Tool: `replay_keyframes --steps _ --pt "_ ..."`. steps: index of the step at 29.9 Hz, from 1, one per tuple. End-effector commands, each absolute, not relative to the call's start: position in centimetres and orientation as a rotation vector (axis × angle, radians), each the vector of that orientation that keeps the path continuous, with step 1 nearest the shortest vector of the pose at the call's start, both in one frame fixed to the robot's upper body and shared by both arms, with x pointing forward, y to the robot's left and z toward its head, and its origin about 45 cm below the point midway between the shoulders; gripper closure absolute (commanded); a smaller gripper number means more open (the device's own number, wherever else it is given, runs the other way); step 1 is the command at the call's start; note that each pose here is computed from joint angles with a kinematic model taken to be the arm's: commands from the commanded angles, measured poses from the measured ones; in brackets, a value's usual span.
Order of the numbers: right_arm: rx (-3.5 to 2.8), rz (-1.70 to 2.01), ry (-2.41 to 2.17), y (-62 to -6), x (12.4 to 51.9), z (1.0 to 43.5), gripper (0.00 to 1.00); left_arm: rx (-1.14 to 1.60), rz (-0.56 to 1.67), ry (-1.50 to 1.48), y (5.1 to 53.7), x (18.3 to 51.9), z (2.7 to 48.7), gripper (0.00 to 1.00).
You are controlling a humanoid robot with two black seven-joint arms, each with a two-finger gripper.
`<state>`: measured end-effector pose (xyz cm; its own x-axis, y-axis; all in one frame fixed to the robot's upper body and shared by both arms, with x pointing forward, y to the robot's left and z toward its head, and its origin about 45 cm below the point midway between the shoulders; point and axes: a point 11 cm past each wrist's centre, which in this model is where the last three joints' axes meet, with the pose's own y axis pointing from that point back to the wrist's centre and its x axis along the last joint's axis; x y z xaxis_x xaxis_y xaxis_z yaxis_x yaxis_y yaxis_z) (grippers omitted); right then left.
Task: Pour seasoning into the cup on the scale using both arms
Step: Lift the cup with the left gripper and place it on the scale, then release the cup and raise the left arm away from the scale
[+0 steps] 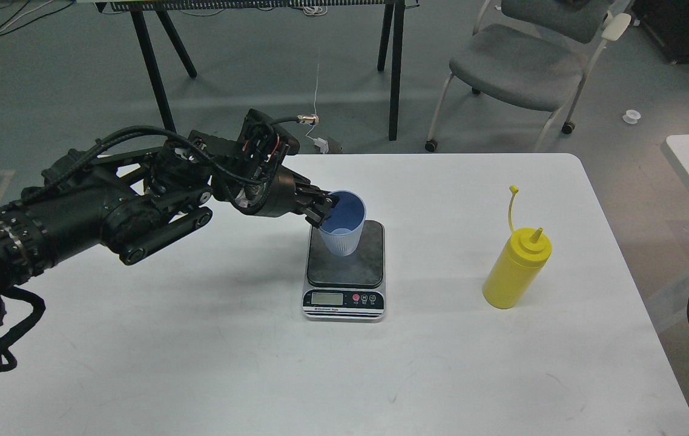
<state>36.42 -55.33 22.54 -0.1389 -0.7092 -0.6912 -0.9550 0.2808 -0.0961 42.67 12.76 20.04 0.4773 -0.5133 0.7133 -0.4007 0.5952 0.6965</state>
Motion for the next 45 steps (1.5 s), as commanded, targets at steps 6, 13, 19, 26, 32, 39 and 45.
replay_keyframes --steps 6,13,19,26,32,39,45 --pt "-1.485 0.502 1.915 -55.3 36.3 22.2 0.01 0.985 -0.088 -1.107 11.8 42.6 19.1 0.88" --pt "-1.477 0.517 1.921 -55.5 35.9 21.9 0.01 0.97 -0.077 -1.082 11.8 42.4 18.8 0.4" --pt "-1.44 0.561 1.961 -56.3 34.1 20.1 0.01 0.803 0.111 -0.92 11.5 43.0 20.7 0.12" --pt "-1.443 0.495 2.074 -60.0 31.6 21.4 0.0 0.326 0.599 -0.544 12.3 46.6 28.6 0.01" --pt "-1.481 0.525 2.061 -59.8 31.0 21.7 0.0 -0.154 0.913 -0.062 15.6 49.1 32.6 0.01" --pt "-1.443 0.9 1.858 -53.8 26.8 16.3 0.0 -0.517 1.103 0.253 20.9 50.6 33.8 0.01" --pt "-1.371 1.15 1.686 -45.7 23.4 10.8 0.0 -0.551 1.15 0.248 23.6 50.8 34.5 0.01"
